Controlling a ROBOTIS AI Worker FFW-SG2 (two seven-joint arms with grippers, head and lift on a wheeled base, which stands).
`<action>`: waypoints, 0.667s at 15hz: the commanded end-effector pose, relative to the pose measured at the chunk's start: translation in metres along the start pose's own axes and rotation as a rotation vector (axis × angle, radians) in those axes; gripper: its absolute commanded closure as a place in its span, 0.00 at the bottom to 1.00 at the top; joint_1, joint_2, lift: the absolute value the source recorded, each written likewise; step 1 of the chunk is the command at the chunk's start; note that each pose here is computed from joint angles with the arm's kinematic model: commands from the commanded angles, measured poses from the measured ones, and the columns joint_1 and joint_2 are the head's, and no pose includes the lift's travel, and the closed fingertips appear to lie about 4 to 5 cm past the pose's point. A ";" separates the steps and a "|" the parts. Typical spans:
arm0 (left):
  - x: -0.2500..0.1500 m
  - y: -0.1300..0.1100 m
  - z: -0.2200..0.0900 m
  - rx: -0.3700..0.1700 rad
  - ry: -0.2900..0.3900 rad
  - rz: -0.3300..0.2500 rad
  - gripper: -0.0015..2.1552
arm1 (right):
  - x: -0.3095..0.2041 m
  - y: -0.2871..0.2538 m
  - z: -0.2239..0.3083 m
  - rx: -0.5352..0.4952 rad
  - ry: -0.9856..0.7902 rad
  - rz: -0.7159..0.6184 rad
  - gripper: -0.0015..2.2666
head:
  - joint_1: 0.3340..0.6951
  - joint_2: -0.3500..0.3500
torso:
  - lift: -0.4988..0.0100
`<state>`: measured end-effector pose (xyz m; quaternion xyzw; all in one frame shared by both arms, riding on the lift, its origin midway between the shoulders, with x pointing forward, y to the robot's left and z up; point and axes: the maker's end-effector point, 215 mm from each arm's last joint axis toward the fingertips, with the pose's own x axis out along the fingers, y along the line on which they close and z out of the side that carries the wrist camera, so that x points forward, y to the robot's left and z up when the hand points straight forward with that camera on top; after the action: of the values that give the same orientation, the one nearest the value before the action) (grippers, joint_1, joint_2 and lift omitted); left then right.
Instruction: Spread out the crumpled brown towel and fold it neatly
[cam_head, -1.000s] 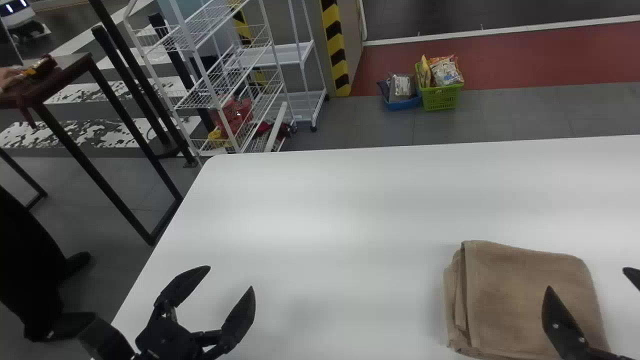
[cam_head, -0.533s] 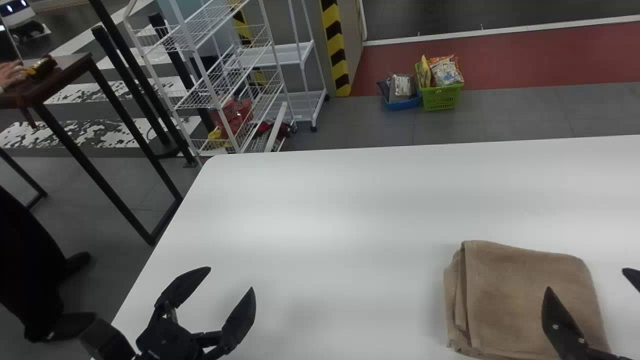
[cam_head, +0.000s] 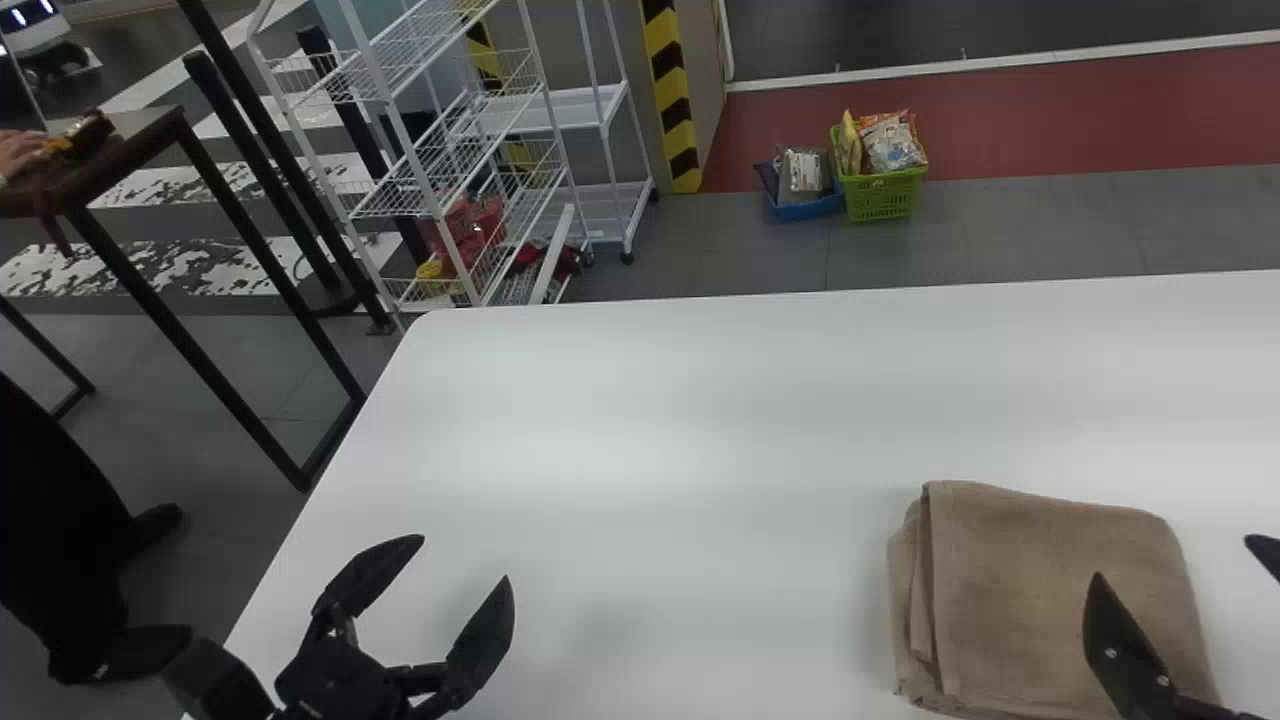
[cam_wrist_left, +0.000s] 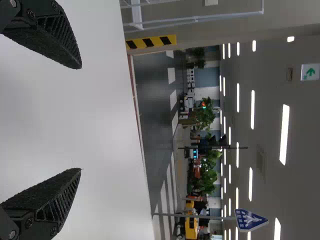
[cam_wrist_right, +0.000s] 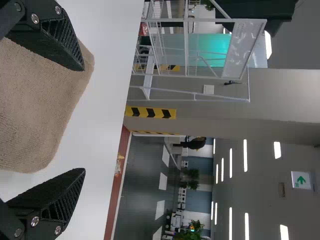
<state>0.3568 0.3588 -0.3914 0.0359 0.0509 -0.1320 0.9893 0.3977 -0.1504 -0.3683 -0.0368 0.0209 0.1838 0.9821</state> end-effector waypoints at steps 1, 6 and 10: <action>0.000 0.000 0.000 -0.002 0.000 0.001 0.04 | 0.000 0.000 0.001 -0.001 -0.002 0.000 0.04 | 1.00 0.94 | 0.73; 0.000 -0.001 0.000 0.000 -0.003 0.000 0.04 | 0.000 0.000 0.002 -0.002 -0.005 0.000 0.04 | 1.00 0.94 | 0.73; 0.000 -0.001 -0.001 -0.002 0.000 0.000 0.04 | 0.000 0.001 0.001 -0.001 -0.004 0.001 0.04 | 1.00 0.94 | 0.73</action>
<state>0.3566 0.3586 -0.3913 0.0364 0.0503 -0.1326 0.9892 0.3975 -0.1500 -0.3669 -0.0375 0.0183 0.1844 0.9820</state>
